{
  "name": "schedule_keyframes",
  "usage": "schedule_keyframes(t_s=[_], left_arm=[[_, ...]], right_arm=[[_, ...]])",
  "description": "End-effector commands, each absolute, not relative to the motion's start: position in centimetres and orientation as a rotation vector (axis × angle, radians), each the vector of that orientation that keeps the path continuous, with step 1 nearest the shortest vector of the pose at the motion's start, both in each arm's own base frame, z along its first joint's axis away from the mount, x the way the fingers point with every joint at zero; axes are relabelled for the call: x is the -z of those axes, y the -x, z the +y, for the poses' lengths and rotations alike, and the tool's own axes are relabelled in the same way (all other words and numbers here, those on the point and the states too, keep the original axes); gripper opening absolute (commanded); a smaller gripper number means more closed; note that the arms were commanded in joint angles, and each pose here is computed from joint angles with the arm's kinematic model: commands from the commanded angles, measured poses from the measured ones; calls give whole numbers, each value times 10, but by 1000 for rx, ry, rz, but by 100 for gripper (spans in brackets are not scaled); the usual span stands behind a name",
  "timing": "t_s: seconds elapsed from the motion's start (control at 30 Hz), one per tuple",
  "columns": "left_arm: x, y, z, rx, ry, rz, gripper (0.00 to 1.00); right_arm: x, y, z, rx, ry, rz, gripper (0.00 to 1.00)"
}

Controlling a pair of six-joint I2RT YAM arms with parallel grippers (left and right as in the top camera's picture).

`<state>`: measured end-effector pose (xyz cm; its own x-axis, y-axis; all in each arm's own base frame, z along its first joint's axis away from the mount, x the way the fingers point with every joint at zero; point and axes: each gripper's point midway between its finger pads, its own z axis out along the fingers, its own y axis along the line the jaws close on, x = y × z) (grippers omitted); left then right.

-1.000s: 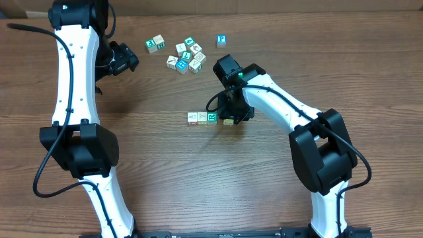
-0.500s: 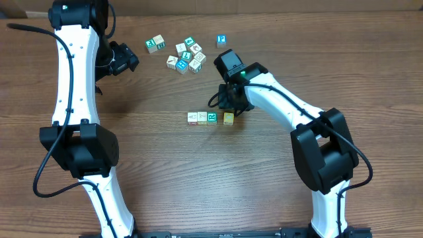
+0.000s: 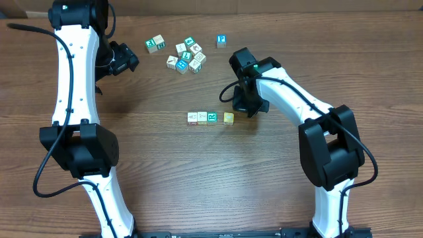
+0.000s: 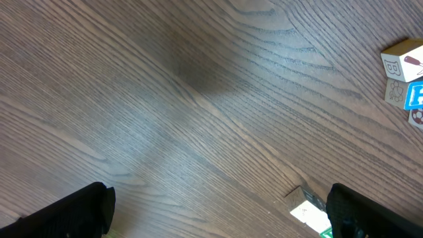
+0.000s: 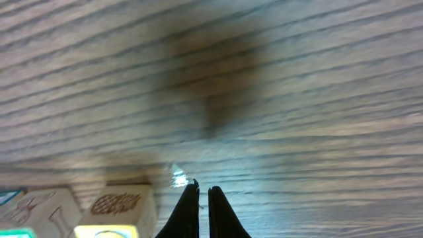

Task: Form a horizontal line

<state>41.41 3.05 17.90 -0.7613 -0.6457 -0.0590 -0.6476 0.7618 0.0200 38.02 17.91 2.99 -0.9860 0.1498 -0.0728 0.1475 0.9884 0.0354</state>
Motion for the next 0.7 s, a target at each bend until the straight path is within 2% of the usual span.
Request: schedule_keyframes(t_s=[0.0,0.67], left_arm=[[-176,-414,28,-64,1046,2919,100],[-176,-414,28,-64,1046,2919,100]], right_arm=[[-35,-370,189,-115,-212,3073,4],[-23,-352,198,-215,-238,3144,4]])
